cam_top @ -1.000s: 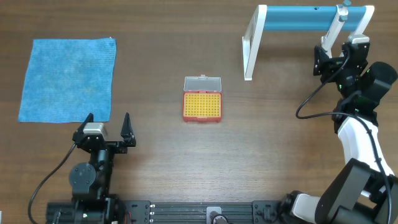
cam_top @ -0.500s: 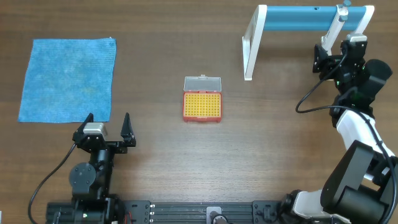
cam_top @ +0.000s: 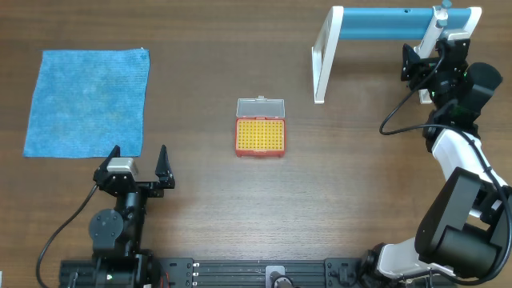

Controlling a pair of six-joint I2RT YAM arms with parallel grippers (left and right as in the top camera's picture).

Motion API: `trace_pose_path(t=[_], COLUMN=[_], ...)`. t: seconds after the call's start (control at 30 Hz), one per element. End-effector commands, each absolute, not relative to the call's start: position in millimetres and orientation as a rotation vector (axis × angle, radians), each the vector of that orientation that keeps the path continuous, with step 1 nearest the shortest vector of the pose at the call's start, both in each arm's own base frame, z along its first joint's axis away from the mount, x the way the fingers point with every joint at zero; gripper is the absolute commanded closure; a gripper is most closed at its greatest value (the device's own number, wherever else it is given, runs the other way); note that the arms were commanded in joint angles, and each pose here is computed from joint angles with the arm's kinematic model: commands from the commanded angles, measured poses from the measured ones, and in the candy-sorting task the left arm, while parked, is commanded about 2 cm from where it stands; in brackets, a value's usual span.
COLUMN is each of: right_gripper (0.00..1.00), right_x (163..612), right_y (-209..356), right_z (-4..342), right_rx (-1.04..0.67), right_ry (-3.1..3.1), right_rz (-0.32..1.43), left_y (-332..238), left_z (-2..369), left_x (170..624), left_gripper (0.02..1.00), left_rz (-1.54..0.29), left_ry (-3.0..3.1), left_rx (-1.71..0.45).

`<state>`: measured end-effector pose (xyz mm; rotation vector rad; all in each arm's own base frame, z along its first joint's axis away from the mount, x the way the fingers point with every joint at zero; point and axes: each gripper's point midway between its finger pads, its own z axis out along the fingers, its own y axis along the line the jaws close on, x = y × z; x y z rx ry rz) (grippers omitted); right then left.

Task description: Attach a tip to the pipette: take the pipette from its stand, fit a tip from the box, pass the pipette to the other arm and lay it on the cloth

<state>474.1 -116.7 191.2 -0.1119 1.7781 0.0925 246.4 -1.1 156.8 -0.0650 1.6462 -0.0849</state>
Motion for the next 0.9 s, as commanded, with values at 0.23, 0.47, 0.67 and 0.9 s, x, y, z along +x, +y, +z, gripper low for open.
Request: trace_pose_path(t=[0.23, 0.47, 0.67, 0.9], right_gripper=[0.375, 0.527, 0.579, 0.636], right_x=[480.4, 480.4, 480.4, 480.4], right_y=[-116.7, -116.6, -116.6, -116.6], right_z=[196.0, 195.9, 195.9, 195.9], right_rx=[-0.104, -0.101, -0.101, -0.098], right_ry=[1.76, 1.761, 1.761, 1.761], right_rz=[0.098, 0.101, 0.102, 0.104], left_y=[-5.5, -5.5, -5.5, -5.5], left_z=[156.2, 156.2, 156.1, 156.2], left_x=[245.9, 245.9, 245.9, 245.9], left_gripper=[0.02, 0.02, 0.02, 0.02], left_rz=[-0.108, -0.108, -0.108, -0.108], left_ry=[1.647, 1.647, 1.648, 1.647], left_rx=[-0.05, -0.05, -0.051, -0.05])
